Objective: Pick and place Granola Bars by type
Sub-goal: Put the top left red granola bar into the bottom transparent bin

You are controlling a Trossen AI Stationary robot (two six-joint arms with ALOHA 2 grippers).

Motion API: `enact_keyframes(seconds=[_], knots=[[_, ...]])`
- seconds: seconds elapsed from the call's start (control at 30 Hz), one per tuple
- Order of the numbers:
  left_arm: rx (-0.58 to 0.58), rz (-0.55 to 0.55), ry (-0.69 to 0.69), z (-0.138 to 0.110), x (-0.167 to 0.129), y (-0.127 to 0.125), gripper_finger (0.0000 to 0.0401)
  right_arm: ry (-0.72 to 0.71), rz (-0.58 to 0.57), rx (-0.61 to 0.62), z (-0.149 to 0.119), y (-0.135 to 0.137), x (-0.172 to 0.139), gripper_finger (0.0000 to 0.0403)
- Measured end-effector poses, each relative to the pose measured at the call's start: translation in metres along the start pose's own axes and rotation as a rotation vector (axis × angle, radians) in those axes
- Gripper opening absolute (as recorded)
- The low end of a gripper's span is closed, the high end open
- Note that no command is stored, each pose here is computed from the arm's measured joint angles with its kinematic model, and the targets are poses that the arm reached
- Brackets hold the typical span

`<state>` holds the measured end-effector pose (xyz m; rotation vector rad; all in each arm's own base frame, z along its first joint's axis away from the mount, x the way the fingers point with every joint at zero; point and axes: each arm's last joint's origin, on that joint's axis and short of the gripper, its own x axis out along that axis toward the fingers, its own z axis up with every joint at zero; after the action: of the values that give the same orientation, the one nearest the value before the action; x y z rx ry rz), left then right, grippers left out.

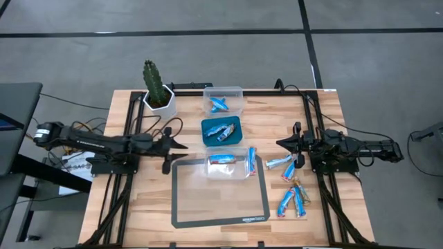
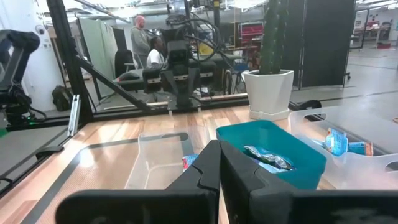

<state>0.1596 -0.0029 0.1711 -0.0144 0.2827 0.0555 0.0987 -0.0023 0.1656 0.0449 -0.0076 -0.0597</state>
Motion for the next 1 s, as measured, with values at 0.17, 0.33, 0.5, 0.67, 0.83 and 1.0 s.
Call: enact_keyframes(seconds=[0.17, 0.33, 0.5, 0.67, 0.83, 1.0], knots=[[-0.005, -0.002, -0.047, -0.008, -0.009, 0.001, 0.0129, 0.0, 0.0, 0.0, 0.0, 0.0, 0.0, 0.0], [-0.007, -0.004, -0.138, -0.015, -0.017, 0.002, 0.0129, 0.0, 0.0, 0.0, 0.0, 0.0, 0.0, 0.0], [0.0, -0.005, -0.183, -0.017, -0.023, 0.003, 0.0129, 0.0, 0.0, 0.0, 0.0, 0.0, 0.0, 0.0], [0.006, -0.006, -0.218, -0.018, -0.029, 0.003, 0.0128, 0.0, 0.0, 0.0, 0.0, 0.0, 0.0, 0.0], [0.03, -0.004, -0.248, -0.016, -0.034, 0.003, 0.0128, 0.0, -0.001, 0.0, 0.0, 0.0, 0.0, 0.0], [0.046, -0.019, -0.258, -0.016, -0.04, 0.003, 0.0128, 0.0, 0.0, 0.0, 0.0, 0.0, 0.0, 0.0]])
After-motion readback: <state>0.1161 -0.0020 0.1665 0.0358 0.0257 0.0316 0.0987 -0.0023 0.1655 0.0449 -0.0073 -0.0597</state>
